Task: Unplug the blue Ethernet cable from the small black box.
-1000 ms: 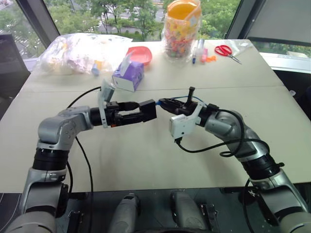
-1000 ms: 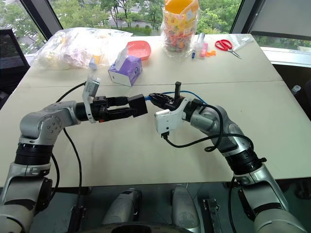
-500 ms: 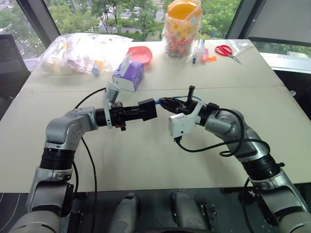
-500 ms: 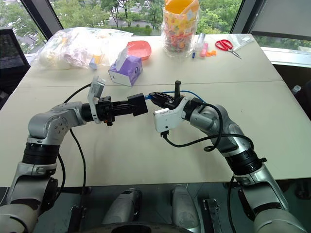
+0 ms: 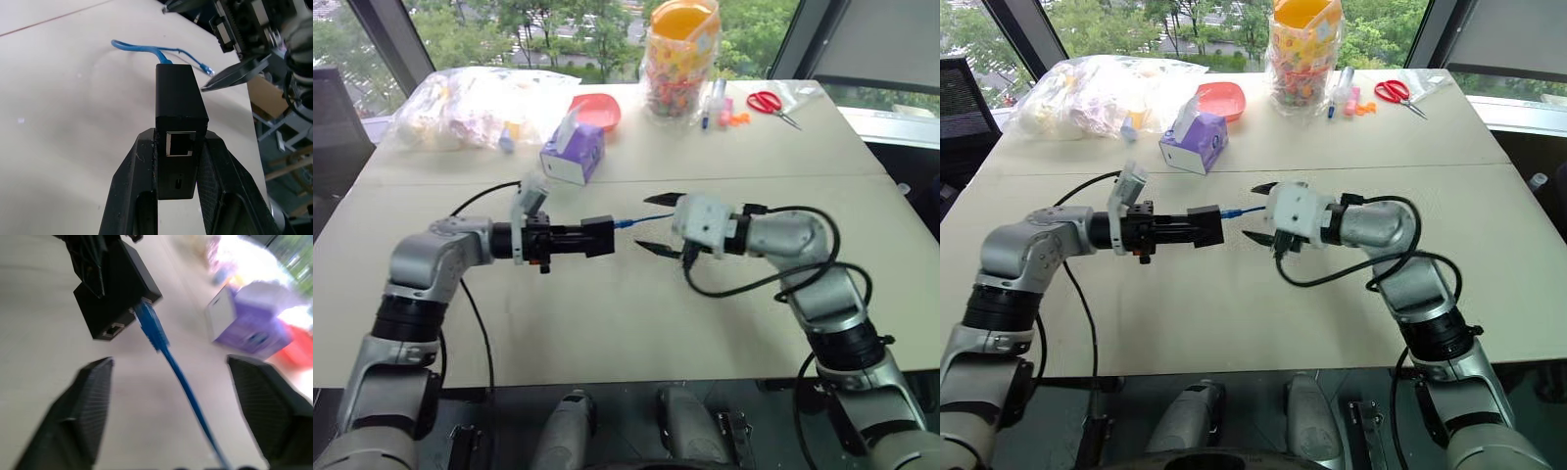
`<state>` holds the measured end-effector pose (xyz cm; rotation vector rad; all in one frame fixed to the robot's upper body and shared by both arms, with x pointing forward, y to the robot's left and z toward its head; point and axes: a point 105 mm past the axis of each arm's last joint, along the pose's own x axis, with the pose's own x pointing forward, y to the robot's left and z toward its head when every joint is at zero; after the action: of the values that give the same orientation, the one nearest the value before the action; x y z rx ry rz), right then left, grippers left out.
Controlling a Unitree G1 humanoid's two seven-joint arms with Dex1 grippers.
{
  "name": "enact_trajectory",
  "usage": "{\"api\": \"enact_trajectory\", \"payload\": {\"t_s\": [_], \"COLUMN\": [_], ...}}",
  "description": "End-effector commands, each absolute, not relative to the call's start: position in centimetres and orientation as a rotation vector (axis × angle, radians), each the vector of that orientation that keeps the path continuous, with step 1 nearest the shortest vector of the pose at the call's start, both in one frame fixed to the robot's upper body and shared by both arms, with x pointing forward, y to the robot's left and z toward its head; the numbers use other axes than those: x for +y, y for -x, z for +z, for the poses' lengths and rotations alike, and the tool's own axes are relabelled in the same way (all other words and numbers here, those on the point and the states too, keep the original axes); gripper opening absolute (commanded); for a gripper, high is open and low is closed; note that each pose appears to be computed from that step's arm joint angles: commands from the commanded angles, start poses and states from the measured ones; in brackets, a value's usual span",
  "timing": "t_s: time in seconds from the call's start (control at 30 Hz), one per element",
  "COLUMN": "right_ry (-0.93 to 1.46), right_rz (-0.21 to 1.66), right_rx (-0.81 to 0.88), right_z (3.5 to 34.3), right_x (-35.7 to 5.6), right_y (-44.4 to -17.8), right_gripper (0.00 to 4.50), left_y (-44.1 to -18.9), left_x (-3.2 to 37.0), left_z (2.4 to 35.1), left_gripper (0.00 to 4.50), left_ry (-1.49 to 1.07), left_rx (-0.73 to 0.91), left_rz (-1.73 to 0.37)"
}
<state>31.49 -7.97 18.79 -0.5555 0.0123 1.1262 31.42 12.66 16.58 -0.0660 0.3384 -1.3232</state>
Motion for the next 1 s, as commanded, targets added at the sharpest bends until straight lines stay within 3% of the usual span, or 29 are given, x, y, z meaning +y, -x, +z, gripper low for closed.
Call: {"api": "enact_trajectory", "payload": {"t_s": [0.03,0.27,0.53,0.63,0.73,1.0], "right_ry": [0.273,-0.027,-0.034,-0.016,0.007,0.036], "right_rz": [1.195,1.253,1.337,1.345,1.350,1.363], "right_rx": [0.168,0.356,0.379,0.381,0.392,0.390], "right_z": [19.5,19.7,20.2,20.0,19.6,19.8], "right_x": [-8.5,-7.7,-5.7,-5.4,-5.2,-4.8], "right_y": [-30.8,-30.6,-29.9,-29.8,-29.8,-29.8], "right_gripper": [4.06,4.06,4.06,3.27,1.79,1.79], "left_y": [-30.3,-29.7,-29.5,-29.5,-29.5,-29.6], "left_x": [12.4,12.3,12.2,12.2,12.2,12.3], "left_z": [17.9,18.5,18.6,18.6,18.6,18.6], "left_gripper": [0.47,0.47,0.47,0.47,0.47,0.47], "left_ry": [-0.011,-0.030,-0.031,-0.031,-0.030,-0.029], "left_rx": [0.306,0.308,0.309,0.310,0.310,0.306], "left_rz": [-1.430,-1.486,-1.493,-1.489,-1.482,-1.473]}}
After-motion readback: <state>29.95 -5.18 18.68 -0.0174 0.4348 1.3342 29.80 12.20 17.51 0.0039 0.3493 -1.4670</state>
